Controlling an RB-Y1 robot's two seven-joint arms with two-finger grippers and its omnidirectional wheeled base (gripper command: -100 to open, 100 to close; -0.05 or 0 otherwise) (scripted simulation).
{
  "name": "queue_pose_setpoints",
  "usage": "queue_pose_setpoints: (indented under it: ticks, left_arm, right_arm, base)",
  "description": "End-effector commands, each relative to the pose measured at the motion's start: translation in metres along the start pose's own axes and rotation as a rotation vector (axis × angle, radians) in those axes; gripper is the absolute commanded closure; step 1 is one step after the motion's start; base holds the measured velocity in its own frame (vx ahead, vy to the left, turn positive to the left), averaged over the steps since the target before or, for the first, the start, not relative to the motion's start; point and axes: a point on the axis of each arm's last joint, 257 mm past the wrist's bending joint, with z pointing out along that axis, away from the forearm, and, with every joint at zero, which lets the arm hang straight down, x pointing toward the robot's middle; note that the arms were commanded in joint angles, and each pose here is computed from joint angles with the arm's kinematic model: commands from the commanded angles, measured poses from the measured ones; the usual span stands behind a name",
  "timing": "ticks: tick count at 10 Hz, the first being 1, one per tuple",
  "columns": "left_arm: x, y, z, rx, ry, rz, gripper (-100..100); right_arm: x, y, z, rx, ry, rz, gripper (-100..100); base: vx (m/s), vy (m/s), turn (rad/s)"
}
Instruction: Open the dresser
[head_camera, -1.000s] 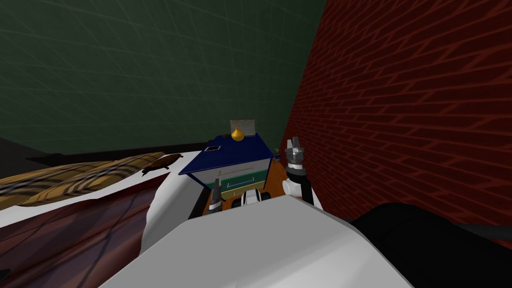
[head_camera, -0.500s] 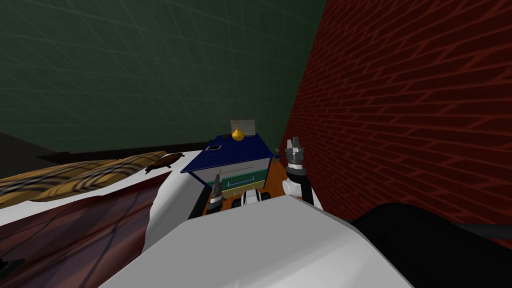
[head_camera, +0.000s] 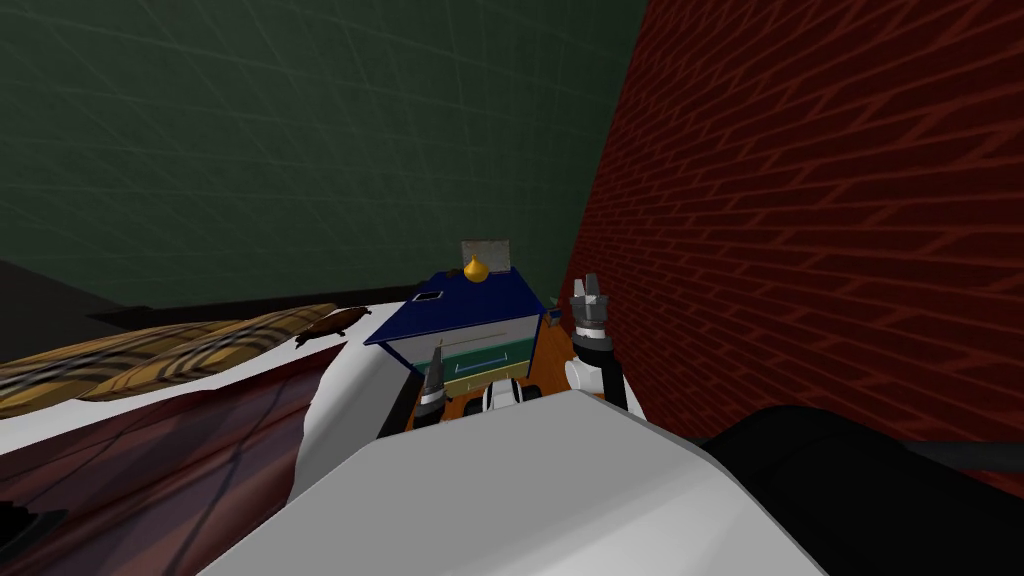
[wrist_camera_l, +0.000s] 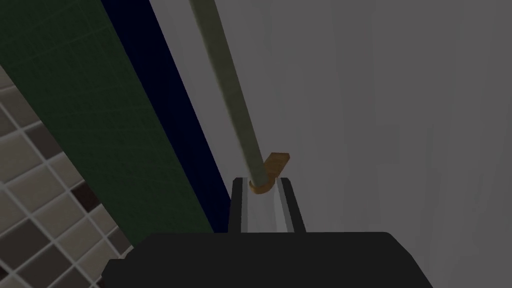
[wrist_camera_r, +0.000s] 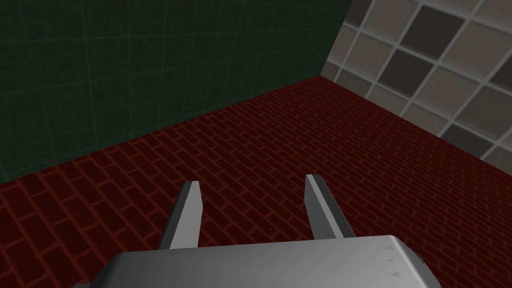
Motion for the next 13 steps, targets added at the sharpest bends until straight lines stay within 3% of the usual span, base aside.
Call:
queue_pose_setpoints:
  ticks: [1, 3, 4, 5, 8, 9, 13]
  left_arm:
    - [0.0, 0.002, -0.021, -0.011, -0.003, 0.004, 100]
    - [0.0, 0.0, -0.035, -0.012, -0.006, 0.005, 100]
    - [0.0, 0.001, -0.032, -0.014, -0.004, 0.005, 100]
    - [-0.007, 0.003, -0.031, -0.009, 0.015, 0.026, -100]
    - [-0.021, 0.01, -0.021, -0.01, 0.056, 0.067, -100]
    - [-0.026, 0.015, -0.012, -0.017, 0.076, 0.087, -100]
    - [-0.029, 0.024, 0.01, -0.039, 0.099, 0.107, -100]
  right_arm:
    - [0.0, 0.0, 0.0, 0.0, 0.0, 0.0, 0]
    - [0.0, 0.0, 0.0, 0.0, 0.0, 0.0, 0]
    - [0.0, 0.0, 0.0, 0.0, 0.0, 0.0, 0]
    - [0.0, 0.0, 0.0, 0.0, 0.0, 0.0, 0]
    - [0.0, 0.0, 0.0, 0.0, 0.0, 0.0, 0]
    - [0.0, 0.0, 0.0, 0.0, 0.0, 0.0, 0]
    - [0.0, 0.0, 0.0, 0.0, 0.0, 0.0, 0]
  base:
    - [0.024, 0.013, -0.025]
    - [0.03, 0.01, -0.019]
    - [0.016, 0.004, -0.001]
    - [0.0, 0.0, 0.0]
    - [-0.022, -0.011, 0.005]
    - [-0.056, -0.011, 0.015]
    - [-0.055, -0.033, 0.009]
